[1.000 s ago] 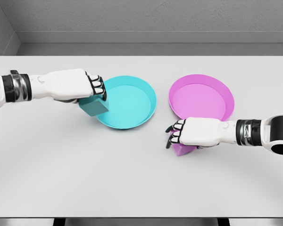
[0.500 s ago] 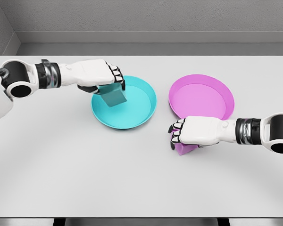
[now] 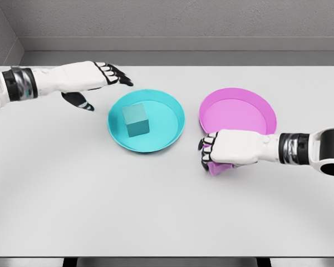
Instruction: Place the blocks in the corresponding plates according to their colors
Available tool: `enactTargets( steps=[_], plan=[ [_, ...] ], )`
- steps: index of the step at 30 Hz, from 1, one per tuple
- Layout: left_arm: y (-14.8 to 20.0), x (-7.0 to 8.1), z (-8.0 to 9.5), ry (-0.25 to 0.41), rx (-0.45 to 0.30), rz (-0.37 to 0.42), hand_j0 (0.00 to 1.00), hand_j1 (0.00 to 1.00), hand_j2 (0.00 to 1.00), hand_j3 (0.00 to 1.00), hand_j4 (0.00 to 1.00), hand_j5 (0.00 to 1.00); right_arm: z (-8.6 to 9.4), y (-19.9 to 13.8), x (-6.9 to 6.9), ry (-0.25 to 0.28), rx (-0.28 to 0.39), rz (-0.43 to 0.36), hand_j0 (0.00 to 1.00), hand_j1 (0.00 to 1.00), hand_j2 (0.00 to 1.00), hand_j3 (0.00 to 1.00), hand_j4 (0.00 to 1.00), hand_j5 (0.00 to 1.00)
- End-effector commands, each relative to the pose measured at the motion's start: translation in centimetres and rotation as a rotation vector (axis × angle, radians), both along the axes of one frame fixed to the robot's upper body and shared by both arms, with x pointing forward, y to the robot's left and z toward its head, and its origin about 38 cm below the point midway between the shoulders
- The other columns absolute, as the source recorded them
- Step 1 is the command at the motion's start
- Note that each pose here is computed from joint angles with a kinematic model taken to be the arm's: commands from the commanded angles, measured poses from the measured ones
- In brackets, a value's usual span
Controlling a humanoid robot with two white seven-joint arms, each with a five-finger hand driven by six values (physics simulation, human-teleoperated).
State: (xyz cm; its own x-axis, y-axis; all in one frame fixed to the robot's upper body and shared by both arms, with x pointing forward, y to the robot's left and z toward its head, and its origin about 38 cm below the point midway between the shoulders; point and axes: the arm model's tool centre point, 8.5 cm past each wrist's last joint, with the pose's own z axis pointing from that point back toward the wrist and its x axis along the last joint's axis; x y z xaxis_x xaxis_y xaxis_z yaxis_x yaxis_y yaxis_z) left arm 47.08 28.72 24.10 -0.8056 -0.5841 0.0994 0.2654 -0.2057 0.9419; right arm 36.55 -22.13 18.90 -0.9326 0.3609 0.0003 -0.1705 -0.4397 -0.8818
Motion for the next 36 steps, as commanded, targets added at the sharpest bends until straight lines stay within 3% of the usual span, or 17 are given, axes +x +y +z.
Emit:
enactTargets(
  steps=[1, 5, 11, 15, 21, 22, 24, 26, 27, 36],
  plan=[
    [6.8, -1.1, 2.1, 0.013, -0.009, 0.134, 1.0, 1.0, 1.0, 1.0, 1.0, 1.0, 1.0, -0.4, 0.3, 0.0, 0.043, -0.018, 0.47, 0.47, 0.47, 0.47, 0.47, 0.47],
    [9.0, -1.6, 3.6, -0.02, -0.018, 0.179, 1.0, 1.0, 1.0, 1.0, 1.0, 1.0, 1.7, -0.6, 0.5, 0.013, 0.089, -0.024, 0.47, 0.47, 0.47, 0.47, 0.47, 0.47],
    [5.9, -1.9, 1.1, 0.027, -0.069, 0.115, 1.0, 1.0, 1.0, 1.0, 1.0, 1.0, 5.7, -3.0, 1.6, -0.013, 0.237, -0.091, 0.46, 0.46, 0.46, 0.46, 0.46, 0.46],
    [5.8, -2.0, 0.6, 0.037, -0.072, 0.113, 1.0, 1.0, 1.0, 1.0, 1.0, 1.0, 6.8, -5.2, 3.0, 0.001, 0.319, -0.163, 0.46, 0.46, 0.46, 0.46, 0.46, 0.46],
    [6.2, -2.0, 0.2, 0.048, -0.072, 0.126, 1.0, 1.0, 1.0, 1.0, 1.0, 1.0, 5.7, -7.7, 5.3, 0.033, 0.341, -0.27, 0.47, 0.47, 0.47, 0.47, 0.47, 0.47],
    [6.2, -2.1, 0.0, 0.052, -0.071, 0.125, 1.0, 1.0, 1.0, 1.0, 1.0, 1.0, 5.4, -7.9, 5.6, 0.04, 0.341, -0.284, 0.5, 0.5, 0.5, 0.5, 0.5, 0.5],
    [6.2, -2.1, -0.1, 0.054, -0.071, 0.125, 1.0, 1.0, 1.0, 1.0, 1.0, 1.0, 5.2, -8.0, 5.8, 0.041, 0.336, -0.291, 0.68, 0.68, 0.68, 0.68, 0.68, 0.68],
    [6.2, -2.1, -0.1, 0.054, -0.071, 0.125, 1.0, 1.0, 1.0, 1.0, 1.0, 1.0, 5.1, -7.6, 5.8, 0.043, 0.345, -0.286, 0.79, 0.79, 0.79, 0.79, 0.79, 0.79],
    [6.1, -2.1, -0.1, 0.054, -0.072, 0.124, 1.0, 1.0, 1.0, 1.0, 1.0, 1.0, 5.0, -7.6, 5.8, 0.043, 0.345, -0.286, 0.94, 0.94, 0.94, 0.94, 0.94, 0.94],
    [6.2, -2.2, -0.3, 0.059, -0.071, 0.125, 1.0, 1.0, 1.0, 1.0, 1.0, 1.0, 4.6, -7.7, 5.7, 0.053, 0.345, -0.29, 1.0, 1.0, 1.0, 1.0, 1.0, 1.0]
  ],
)
